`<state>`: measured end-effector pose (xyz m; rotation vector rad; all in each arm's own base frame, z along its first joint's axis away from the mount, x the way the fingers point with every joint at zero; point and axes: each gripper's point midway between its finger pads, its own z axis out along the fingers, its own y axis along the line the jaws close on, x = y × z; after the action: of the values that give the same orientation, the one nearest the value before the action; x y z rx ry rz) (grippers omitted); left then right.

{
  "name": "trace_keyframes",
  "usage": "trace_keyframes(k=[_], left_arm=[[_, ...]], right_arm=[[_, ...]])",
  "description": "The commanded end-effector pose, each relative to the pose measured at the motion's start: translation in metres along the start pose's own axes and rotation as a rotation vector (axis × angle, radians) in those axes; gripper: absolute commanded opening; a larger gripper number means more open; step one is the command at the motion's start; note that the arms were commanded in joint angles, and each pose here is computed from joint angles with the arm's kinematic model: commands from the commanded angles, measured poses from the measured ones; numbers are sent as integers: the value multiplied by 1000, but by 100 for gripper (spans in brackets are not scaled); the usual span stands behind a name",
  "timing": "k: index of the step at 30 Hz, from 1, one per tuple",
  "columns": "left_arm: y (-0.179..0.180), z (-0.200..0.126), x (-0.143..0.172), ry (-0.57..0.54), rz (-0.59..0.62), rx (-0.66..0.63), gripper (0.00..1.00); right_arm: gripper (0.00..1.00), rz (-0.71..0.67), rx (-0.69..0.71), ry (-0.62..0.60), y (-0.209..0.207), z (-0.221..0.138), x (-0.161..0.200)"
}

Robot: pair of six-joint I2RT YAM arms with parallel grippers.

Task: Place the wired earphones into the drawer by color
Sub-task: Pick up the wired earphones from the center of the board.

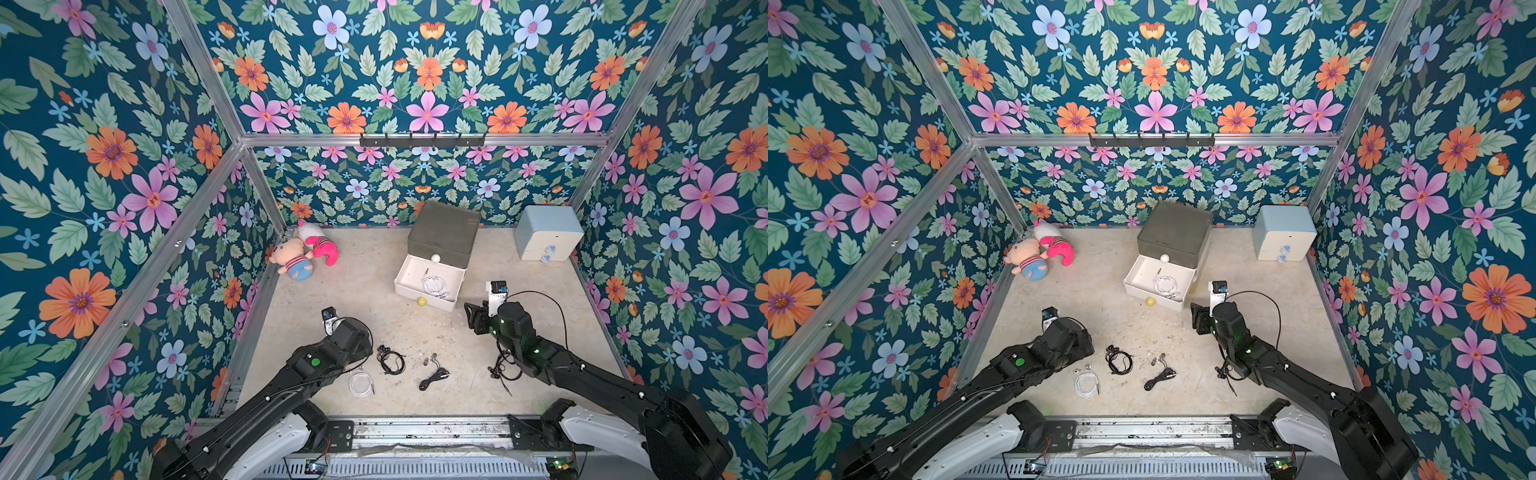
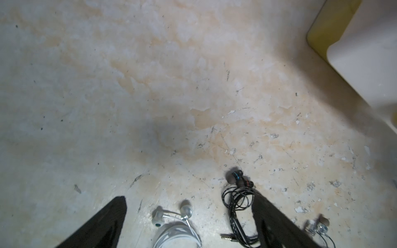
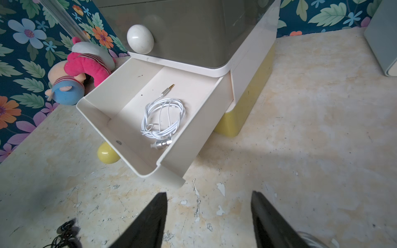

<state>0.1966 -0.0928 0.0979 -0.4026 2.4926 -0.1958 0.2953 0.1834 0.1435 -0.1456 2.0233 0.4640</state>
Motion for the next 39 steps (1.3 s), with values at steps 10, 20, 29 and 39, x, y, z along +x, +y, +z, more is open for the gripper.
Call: trace_keyframes(k=[10, 20, 29, 39], left_arm=[[29, 15, 52, 168, -105, -103, 90], [31, 6, 75, 256, -130, -78, 74], [38, 3, 93, 314, -88, -116, 65], [38, 7, 102, 337, -59, -129, 47]], right_arm=[[77, 47, 43, -188, -17, -24, -27], [78, 50, 58, -200, -21, -25, -28], [78, 52, 60, -208, -22, -27, -29], [78, 53, 62, -212, -22, -28, -29]])
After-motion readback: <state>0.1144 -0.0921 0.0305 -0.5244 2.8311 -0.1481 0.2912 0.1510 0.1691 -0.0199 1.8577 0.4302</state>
